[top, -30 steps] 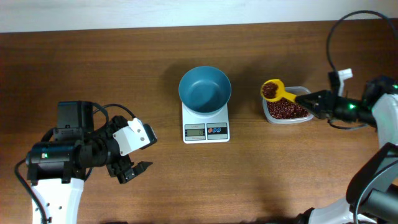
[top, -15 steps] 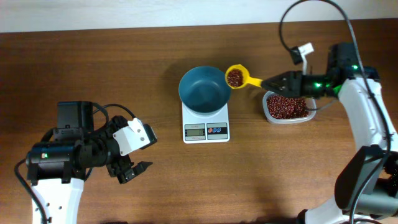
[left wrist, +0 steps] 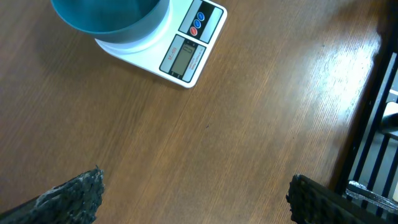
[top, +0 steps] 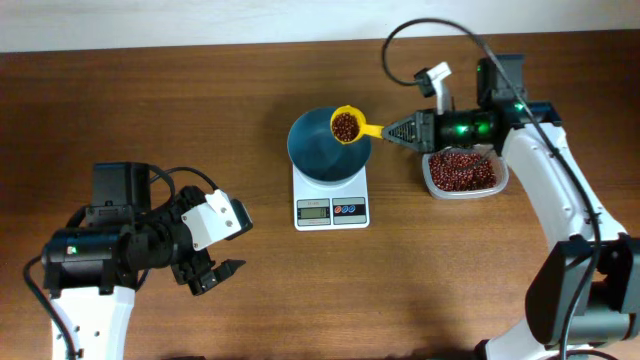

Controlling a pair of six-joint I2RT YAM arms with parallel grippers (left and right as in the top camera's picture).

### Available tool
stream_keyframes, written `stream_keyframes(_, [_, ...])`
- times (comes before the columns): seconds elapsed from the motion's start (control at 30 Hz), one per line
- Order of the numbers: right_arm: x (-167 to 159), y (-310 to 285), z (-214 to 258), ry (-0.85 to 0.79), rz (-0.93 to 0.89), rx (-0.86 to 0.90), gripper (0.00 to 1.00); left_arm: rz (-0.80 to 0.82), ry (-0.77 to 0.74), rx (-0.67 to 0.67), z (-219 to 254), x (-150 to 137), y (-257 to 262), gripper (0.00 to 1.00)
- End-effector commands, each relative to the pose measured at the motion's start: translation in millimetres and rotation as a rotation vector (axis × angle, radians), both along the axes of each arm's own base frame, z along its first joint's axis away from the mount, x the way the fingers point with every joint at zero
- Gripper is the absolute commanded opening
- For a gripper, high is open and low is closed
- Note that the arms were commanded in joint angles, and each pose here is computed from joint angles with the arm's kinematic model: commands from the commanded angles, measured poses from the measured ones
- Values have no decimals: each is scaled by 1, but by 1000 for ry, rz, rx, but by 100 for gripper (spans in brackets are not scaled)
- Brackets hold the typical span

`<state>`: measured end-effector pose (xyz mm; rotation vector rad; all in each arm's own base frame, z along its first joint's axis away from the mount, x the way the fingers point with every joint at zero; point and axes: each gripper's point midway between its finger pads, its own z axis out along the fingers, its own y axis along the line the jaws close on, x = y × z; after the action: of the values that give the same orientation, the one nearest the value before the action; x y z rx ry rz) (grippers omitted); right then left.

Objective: Scoop item into bowl and weigh 50g on scale
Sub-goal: 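Carry the filled scoop left over the teal bowl, then tip the scoop to pour beans into the teal bowl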

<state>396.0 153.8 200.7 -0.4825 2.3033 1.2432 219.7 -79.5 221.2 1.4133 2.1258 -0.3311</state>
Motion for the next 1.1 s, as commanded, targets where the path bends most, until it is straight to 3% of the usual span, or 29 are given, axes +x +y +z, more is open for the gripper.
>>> stream_keyframes(0.0, [10, 1, -17, -65, -11, -167, 4, -8, -35, 3, 8, 1, 1, 99])
stream_keyframes(0.57, [24, 19, -52, -296, 20, -663, 4, -8, -35, 3, 8, 1, 1, 99])
stream_keyframes(1.07, [17, 41, -20, -420, 9, -759, 4, -8, -35, 3, 8, 1, 1, 98])
